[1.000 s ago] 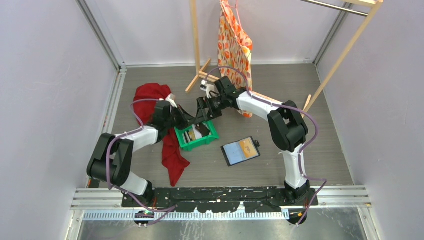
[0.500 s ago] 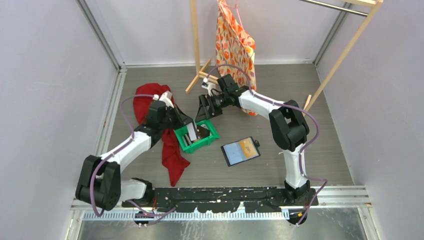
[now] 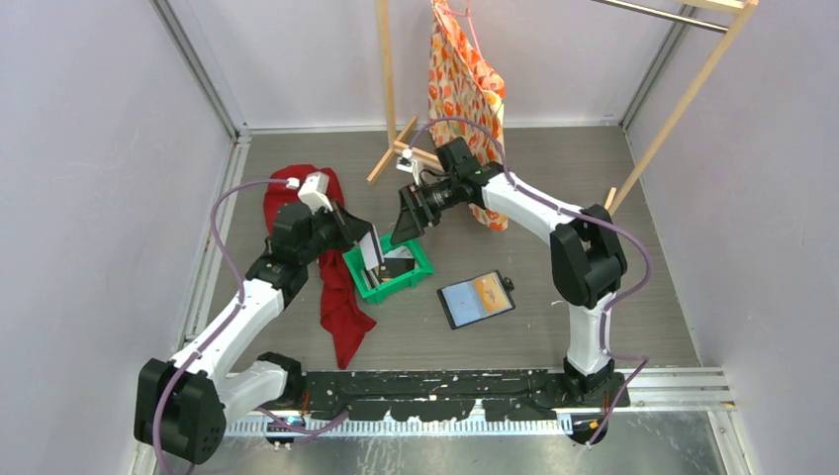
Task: Put the credit cards into the card holder
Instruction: Pick up the credit card from the storage box, then insert the credit card into the card holder.
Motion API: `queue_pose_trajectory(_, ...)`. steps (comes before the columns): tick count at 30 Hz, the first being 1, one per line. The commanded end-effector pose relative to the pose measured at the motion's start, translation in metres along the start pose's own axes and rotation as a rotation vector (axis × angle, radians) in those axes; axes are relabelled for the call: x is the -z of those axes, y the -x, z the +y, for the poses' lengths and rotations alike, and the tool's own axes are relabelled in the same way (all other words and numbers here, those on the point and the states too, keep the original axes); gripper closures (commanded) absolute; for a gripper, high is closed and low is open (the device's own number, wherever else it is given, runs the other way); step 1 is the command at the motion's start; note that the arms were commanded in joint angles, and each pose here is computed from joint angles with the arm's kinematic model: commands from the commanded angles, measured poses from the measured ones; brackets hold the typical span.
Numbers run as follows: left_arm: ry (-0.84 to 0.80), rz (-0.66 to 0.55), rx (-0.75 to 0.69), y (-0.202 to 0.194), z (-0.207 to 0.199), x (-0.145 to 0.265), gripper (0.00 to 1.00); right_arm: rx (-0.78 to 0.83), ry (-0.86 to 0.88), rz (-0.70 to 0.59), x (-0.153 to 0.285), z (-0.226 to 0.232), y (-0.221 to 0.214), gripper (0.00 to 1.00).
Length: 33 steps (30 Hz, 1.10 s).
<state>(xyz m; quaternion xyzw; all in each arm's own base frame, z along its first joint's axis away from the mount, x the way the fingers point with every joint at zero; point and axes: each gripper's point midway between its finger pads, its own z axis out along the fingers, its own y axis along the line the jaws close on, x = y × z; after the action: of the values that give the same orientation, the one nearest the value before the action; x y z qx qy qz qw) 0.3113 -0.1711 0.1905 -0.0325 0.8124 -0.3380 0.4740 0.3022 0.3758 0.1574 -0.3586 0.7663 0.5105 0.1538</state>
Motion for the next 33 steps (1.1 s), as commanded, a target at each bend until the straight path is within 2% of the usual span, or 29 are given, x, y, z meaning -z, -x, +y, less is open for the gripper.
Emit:
queue_pose_trajectory(1,-0.145,-0.058,-0.045,0.021,-0.035,0.010,1.00,0.187,0.117,-0.021,0.034,0.064,0.014,0.07)
queue_pose_trajectory(7,-0.327,-0.077,0.000,0.027,-0.071,0.020,1.00,0.271,0.172,0.071,0.071,0.105,-0.025,0.06)
queue_pose_trajectory(13,-0.461,-0.077,0.017,0.022,-0.109,0.021,1.00,0.267,0.108,0.114,0.108,0.116,-0.071,0.01)
queue_pose_trajectory(17,-0.520,-0.066,0.033,0.008,-0.135,0.013,1.00,0.244,0.064,0.073,0.133,0.114,-0.090,0.00)
queue_pose_trajectory(21,-0.577,-0.074,0.069,-0.002,-0.160,0.007,1.00,0.187,0.047,-0.043,0.151,0.111,-0.093,0.00)
queue_pose_trajectory(27,-0.626,-0.083,0.093,-0.016,-0.192,-0.002,1.00,0.076,0.060,-0.154,0.157,0.113,-0.086,0.00)
queue_pose_trajectory(33,-0.697,-0.050,0.121,-0.034,-0.218,-0.005,1.00,-0.023,0.069,-0.239,0.160,0.105,-0.072,0.11)
